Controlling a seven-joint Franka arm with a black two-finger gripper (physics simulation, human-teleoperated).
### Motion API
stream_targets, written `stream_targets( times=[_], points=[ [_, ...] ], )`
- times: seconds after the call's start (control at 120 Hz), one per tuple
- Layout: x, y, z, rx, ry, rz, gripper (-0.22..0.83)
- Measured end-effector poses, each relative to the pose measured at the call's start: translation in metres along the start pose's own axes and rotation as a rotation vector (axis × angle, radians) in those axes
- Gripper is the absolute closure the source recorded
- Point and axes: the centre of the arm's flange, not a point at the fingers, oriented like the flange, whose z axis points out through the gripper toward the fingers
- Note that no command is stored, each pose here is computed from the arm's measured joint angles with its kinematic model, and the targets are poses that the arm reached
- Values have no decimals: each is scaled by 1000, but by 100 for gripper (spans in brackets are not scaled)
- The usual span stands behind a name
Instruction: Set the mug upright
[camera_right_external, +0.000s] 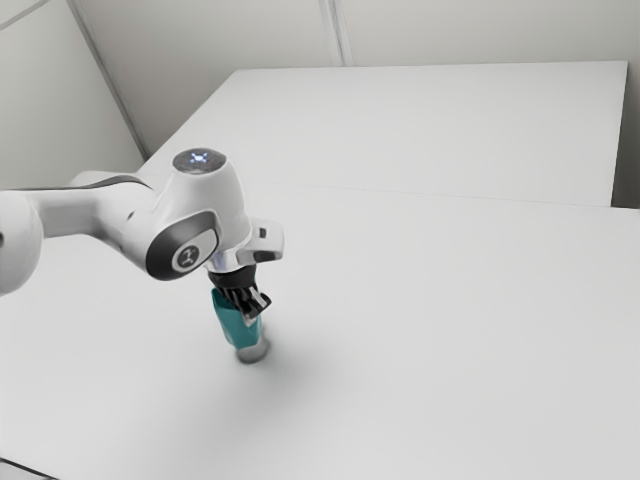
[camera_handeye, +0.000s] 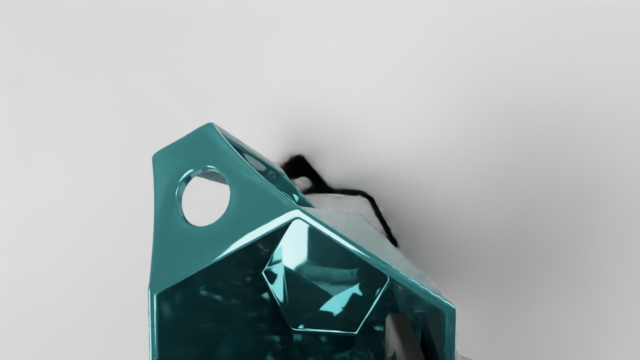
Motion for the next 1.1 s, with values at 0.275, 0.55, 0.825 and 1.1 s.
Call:
stream_targets(
  times=[0.275, 0.55, 0.825, 1.1],
  points=[
    [7, -2, 7, 25, 39, -33, 79],
    [7, -7, 22, 23, 30, -75, 79],
    [7, -11, 29, 18, 19, -107, 70],
    [7, -14, 7, 18, 68, -128, 42]
  ],
)
